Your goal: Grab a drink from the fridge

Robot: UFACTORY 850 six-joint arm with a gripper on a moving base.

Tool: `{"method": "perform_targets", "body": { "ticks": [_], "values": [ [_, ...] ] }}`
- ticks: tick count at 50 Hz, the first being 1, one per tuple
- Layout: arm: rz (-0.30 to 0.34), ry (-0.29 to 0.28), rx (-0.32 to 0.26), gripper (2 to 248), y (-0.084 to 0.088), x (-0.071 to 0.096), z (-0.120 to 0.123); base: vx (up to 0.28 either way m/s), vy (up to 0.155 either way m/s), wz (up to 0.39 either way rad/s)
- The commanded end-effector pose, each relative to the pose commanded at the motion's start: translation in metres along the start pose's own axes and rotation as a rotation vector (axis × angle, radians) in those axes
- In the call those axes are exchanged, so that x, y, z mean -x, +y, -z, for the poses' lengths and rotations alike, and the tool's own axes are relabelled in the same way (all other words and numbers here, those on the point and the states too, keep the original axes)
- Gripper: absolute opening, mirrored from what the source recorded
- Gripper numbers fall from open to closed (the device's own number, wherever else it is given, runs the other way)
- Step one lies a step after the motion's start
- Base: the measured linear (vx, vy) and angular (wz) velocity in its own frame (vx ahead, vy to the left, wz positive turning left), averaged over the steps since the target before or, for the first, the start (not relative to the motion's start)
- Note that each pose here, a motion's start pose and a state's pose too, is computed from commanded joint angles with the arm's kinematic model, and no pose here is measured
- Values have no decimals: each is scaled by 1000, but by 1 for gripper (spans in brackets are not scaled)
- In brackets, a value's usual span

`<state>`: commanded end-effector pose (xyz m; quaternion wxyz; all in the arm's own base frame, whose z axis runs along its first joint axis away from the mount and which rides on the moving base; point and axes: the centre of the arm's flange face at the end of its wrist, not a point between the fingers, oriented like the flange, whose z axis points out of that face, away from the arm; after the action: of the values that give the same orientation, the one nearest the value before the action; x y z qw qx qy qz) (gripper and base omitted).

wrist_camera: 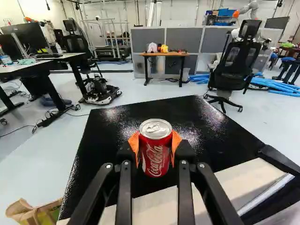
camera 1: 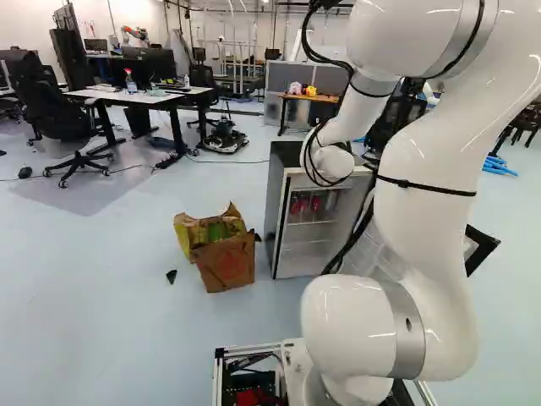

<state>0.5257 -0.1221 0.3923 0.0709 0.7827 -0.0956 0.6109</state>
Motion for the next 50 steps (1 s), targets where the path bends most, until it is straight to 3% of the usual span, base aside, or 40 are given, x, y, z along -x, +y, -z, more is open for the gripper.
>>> {"method": "perform_targets", "body": {
  "ticks": [24,25,29,30,34,35,39,40,45,46,50],
  "values": [
    [0,-7,0,91,0,1,0,0,0,0],
    [0,-7,0,110,0,1,0,0,0,0],
    [0,-7,0,110,0,1,0,0,0,0],
    [0,-7,0,143,0,1,0,0,0,0],
    [0,-7,0,143,0,1,0,0,0,0],
    [0,-7,0,178,0,1,0,0,0,0],
    [0,-7,0,178,0,1,0,0,0,0],
    [0,-7,0,214,0,1,0,0,0,0],
    [0,-7,0,214,0,1,0,0,0,0],
    [0,-7,0,246,0,1,0,0,0,0],
    [0,-7,0,246,0,1,1,0,0,0]
  ]
}}
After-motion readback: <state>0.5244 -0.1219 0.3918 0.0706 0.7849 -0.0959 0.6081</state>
